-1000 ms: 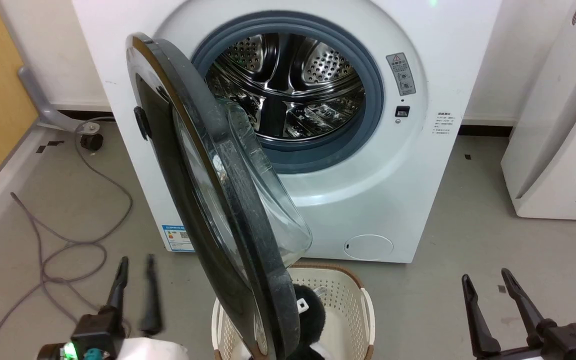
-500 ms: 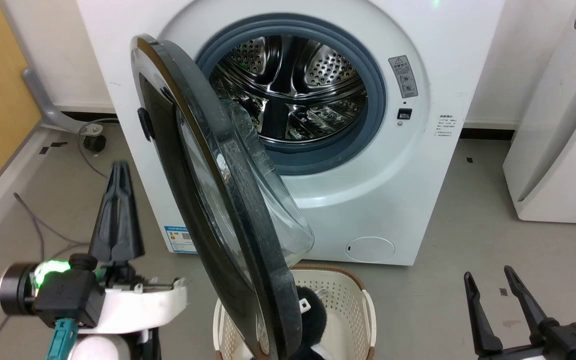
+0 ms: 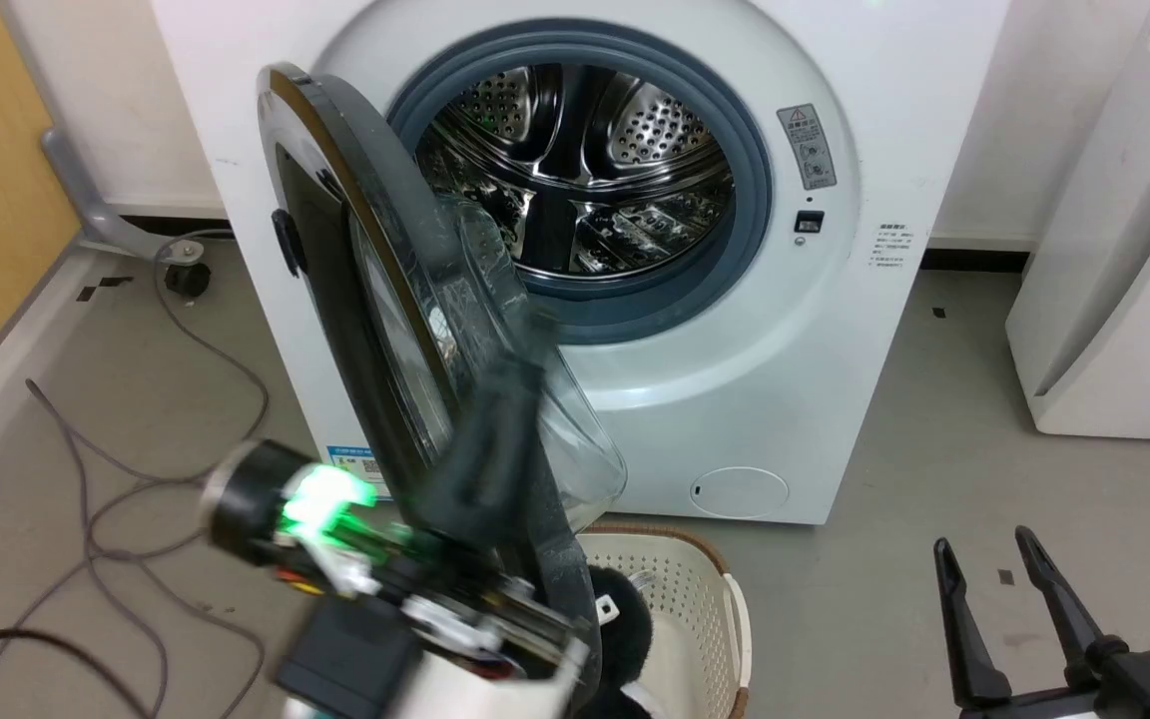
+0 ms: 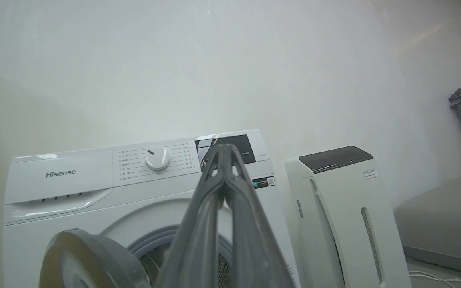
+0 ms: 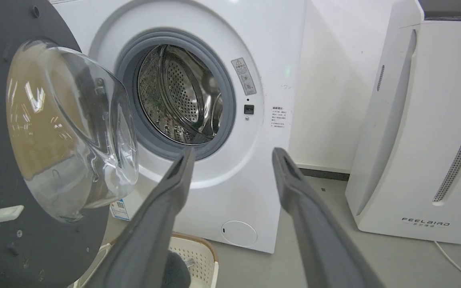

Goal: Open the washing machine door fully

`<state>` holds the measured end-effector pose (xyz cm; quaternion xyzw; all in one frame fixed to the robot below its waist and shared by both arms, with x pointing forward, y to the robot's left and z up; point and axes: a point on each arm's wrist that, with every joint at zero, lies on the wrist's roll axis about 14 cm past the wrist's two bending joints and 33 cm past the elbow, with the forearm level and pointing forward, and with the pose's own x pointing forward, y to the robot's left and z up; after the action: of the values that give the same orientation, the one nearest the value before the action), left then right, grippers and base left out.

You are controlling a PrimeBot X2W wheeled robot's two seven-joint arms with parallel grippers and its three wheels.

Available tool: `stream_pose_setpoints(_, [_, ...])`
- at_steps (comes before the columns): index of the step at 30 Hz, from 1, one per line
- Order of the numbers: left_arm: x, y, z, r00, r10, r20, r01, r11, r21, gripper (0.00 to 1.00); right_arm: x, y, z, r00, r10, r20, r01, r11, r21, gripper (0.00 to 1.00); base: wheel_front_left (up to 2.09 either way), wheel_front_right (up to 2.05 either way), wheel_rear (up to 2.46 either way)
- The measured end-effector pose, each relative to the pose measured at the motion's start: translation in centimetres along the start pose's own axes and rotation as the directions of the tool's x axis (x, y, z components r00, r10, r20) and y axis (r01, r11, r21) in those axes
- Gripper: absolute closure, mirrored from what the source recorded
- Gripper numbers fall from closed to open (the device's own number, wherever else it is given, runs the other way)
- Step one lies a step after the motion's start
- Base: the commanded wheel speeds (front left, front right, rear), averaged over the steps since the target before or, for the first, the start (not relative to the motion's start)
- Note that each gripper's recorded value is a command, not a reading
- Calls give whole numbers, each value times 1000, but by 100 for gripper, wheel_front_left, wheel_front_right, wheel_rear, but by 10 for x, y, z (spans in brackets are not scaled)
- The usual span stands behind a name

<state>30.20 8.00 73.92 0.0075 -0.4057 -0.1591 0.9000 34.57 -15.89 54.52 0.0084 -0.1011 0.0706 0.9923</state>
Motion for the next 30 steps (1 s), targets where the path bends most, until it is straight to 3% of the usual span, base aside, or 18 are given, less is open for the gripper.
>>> stream_pose_setpoints(8, [-5,-47,1,991,-131,-3,131,989,-69,100,1,5,-3,1000,16,-10,-16,1000,7,0,0,0,0])
stream_pose_setpoints(20, [-42,-96,-35,958,-240,-156,204,955,-214,100,10,17,-10,998,58,-26,-57,998,16,0,0,0,0])
stream_pose_setpoints(26, [-65,-110,-64,924,-273,-267,202,943,-266,100,13,22,-16,996,73,-41,-73,997,20,0,0,0,0])
stream_pose_setpoints(30, [-87,-108,-94,889,-255,-381,140,942,-304,100,14,24,-20,995,79,-55,-78,997,24,0,0,0,0])
